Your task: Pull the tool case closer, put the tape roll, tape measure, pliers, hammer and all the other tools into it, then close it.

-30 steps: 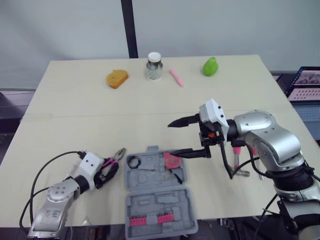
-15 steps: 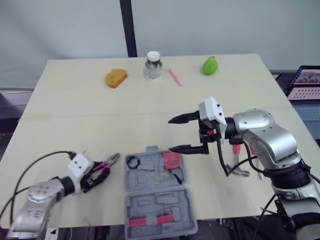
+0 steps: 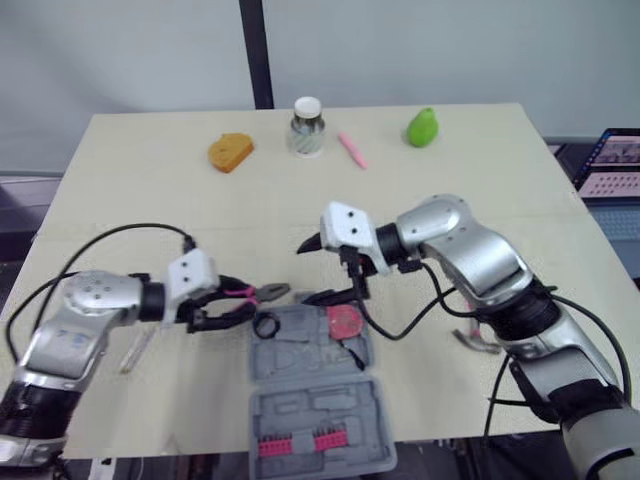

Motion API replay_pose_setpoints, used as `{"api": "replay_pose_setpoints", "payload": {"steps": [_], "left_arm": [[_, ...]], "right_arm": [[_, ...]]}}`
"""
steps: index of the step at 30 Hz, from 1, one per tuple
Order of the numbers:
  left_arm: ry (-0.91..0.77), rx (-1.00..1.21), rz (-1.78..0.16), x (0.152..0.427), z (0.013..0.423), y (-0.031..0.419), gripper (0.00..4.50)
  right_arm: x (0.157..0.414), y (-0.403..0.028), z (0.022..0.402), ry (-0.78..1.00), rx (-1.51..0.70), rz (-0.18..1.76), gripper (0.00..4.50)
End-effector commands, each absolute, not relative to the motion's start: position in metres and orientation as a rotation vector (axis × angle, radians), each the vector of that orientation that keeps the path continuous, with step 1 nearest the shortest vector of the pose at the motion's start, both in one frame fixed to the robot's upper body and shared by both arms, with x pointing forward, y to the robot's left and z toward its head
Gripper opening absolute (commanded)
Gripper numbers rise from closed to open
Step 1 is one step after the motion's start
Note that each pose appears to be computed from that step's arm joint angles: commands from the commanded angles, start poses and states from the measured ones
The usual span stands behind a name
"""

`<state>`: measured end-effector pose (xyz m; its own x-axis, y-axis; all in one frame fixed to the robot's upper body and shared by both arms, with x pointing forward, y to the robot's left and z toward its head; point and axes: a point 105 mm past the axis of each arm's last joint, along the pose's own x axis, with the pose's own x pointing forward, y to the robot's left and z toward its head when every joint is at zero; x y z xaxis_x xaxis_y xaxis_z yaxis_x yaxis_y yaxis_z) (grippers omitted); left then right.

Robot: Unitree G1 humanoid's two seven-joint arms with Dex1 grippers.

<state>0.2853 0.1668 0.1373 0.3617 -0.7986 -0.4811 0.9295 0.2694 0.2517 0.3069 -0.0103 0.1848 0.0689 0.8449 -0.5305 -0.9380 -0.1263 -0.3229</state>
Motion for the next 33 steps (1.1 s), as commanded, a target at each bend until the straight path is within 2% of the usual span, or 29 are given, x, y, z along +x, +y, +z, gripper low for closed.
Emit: {"api": "replay_pose_setpoints", "payload": {"steps": [1,4,7,21,33], "left_arm": [[0.238,0.577,-1.215,0.287,0.147,0.155,2.48],[0.229,0.574,-1.231,0.288,0.148,0.148,2.48],[0.221,0.571,-1.240,0.288,0.148,0.143,2.48],[0.197,0.565,-1.253,0.286,0.149,0.133,2.48],[0.179,0.561,-1.266,0.291,0.152,0.127,2.48]], "right_arm": [[0.306,-0.003,0.185,0.140,-0.788,1.547,4.50],[0.305,-0.001,0.181,0.154,-0.817,1.553,3.67],[0.304,0.001,0.177,0.159,-0.829,1.559,2.15],[0.296,0.006,0.170,0.185,-0.845,1.614,2.15],[0.304,0.005,0.163,0.200,-0.866,1.584,2.15]]}}
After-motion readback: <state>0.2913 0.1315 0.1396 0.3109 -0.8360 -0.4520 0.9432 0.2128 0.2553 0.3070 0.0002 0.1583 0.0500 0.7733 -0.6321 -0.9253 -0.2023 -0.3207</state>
